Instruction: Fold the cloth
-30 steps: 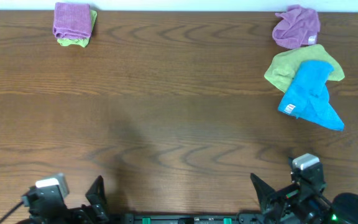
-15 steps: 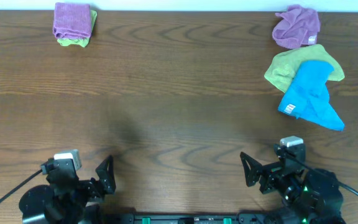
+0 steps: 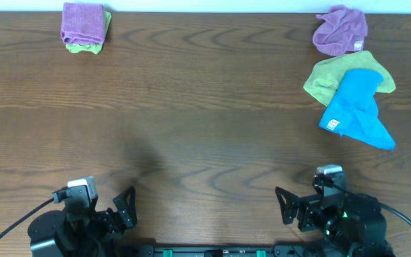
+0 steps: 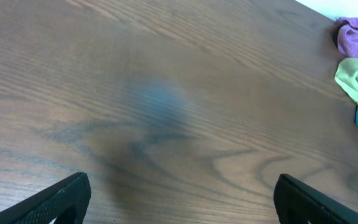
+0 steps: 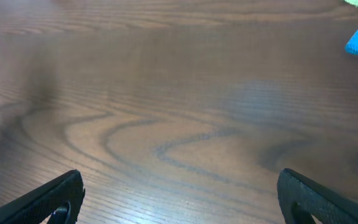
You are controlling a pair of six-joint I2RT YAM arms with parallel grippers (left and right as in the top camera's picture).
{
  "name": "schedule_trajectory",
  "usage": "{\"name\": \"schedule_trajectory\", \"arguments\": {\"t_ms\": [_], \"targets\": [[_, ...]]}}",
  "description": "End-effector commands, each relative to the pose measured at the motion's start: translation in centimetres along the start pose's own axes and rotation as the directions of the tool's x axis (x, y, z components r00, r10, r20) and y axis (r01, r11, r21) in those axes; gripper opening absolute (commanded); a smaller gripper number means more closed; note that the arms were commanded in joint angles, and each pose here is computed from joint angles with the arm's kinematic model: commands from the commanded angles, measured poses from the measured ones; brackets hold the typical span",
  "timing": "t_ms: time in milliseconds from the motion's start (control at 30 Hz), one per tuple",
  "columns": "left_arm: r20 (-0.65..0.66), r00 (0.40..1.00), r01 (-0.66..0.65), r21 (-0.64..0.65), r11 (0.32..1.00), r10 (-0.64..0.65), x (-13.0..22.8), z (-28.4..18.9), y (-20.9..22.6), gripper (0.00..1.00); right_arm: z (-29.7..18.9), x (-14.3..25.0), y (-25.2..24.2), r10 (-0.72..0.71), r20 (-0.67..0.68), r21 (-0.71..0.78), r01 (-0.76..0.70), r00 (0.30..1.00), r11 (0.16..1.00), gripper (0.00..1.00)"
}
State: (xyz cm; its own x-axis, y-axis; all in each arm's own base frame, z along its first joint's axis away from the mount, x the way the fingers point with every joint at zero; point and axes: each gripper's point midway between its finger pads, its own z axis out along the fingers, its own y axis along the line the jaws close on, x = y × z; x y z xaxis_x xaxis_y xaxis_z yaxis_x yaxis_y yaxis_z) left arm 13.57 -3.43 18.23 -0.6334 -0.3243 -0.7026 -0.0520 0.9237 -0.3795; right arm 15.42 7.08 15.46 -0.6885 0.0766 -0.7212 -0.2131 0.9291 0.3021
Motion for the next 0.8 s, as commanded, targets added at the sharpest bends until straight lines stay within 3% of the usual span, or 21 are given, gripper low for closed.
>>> {"name": "schedule_trajectory", "arguments": {"t_ms": [0,67,167,267,333,567,767], "targets": [[-0.003,1.0,0.01,0.014,1.0,-0.01,0.2,0.0,-0.2,0.95,-0.1,0.3,0.1,0.009,-0.013,-0.007,-0.009,1.0,1.0,0.99],[-0.002,1.0,-0.003,0.003,1.0,0.003,0.2,0.0,-0.1,0.95,-0.1,0.4,0.1,0.01,-0.017,-0.006,-0.01,1.0,1.0,0.99],[0.13,0.988,-0.079,-0.073,0.994,0.088,-2.9,-0.4,0.9,0.95,-0.1,0.4,0.1,0.01,-0.017,-0.006,-0.01,1.0,1.0,0.99],[0.22,0.925,-0.278,-0.164,0.947,0.31,-5.7,-0.9,1.0,0.95,-0.1,0.4,0.1,0.01,-0.017,-0.006,-0.01,1.0,1.0,0.99],[0.202,0.91,-0.323,-0.201,0.925,0.362,-5.4,-0.4,1.7,0.95,-0.1,0.4,0.1,0.01,-0.017,-0.005,-0.011,1.0,1.0,0.99],[0.299,0.872,-0.354,-0.16,0.921,0.387,-3.9,4.4,2.1,0.95,-0.1,0.4,0.1,0.01,-0.017,-0.006,-0.01,1.0,1.0,0.99],[0.281,0.89,-0.338,-0.122,0.933,0.359,-2.4,7.2,2.5,0.95,-0.1,0.4,0.1,0.01,-0.017,-0.006,-0.01,1.0,1.0,0.99]]}}
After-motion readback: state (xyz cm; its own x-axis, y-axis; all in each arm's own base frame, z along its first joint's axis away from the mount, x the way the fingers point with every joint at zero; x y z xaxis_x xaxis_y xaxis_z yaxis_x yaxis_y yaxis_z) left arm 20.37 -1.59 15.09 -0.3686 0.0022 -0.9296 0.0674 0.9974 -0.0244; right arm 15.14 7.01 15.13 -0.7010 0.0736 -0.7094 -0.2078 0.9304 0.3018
